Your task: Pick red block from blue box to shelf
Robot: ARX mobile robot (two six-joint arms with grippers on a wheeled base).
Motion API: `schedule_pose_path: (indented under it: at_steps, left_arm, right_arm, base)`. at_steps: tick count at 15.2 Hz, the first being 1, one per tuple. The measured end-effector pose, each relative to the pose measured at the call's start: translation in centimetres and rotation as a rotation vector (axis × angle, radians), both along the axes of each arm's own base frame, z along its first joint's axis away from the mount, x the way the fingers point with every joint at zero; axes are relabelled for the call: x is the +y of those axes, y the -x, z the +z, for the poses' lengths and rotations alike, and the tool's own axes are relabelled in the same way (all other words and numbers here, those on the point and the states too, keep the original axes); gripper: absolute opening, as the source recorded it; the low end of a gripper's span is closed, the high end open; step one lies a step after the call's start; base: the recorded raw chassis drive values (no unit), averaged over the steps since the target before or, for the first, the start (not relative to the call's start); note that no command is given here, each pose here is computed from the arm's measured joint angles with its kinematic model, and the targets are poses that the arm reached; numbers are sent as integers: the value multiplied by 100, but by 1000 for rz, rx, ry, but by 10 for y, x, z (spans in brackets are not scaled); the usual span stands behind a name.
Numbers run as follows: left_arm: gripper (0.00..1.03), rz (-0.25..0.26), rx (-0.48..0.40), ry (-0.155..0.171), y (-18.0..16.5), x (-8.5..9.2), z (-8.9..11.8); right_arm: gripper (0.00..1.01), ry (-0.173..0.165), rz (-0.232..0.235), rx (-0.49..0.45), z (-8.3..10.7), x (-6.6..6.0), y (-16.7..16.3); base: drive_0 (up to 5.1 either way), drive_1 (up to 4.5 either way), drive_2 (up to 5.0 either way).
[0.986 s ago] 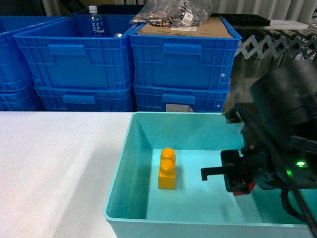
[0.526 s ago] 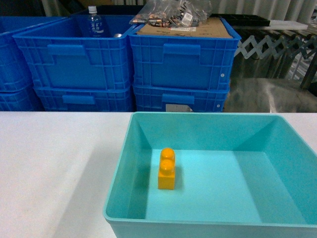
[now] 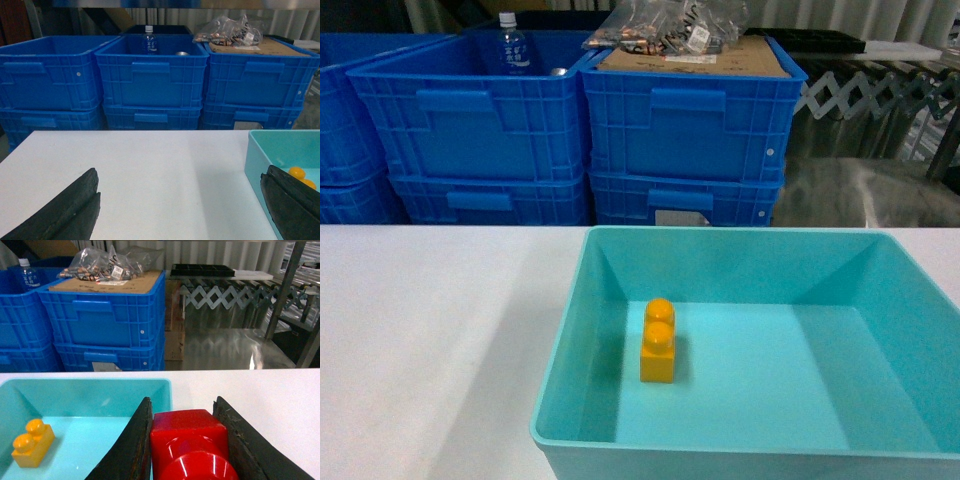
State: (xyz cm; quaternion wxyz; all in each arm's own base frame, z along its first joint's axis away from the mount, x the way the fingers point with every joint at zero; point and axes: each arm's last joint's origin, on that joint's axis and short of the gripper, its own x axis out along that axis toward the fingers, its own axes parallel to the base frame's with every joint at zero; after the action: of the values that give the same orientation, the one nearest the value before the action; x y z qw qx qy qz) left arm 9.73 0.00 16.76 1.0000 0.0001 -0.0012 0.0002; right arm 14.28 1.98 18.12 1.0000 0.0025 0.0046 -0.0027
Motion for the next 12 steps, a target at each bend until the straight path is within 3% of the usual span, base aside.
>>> schedule_pose_path:
  at_steps: [4, 5, 12]
  left_arm:
    - [98, 0, 0, 0, 0, 0, 0]
    - [98, 0, 0, 0, 0, 0, 0]
    - [98, 0, 0, 0, 0, 0, 0]
  right_arm:
    - [29, -1, 13, -4, -6, -11, 13]
    - [29, 0, -2, -12, -12, -20, 15]
    - [29, -1, 5, -22, -11, -20, 27]
  base:
    - [0, 0, 0]
    - [0, 0, 0]
    - [0, 0, 0]
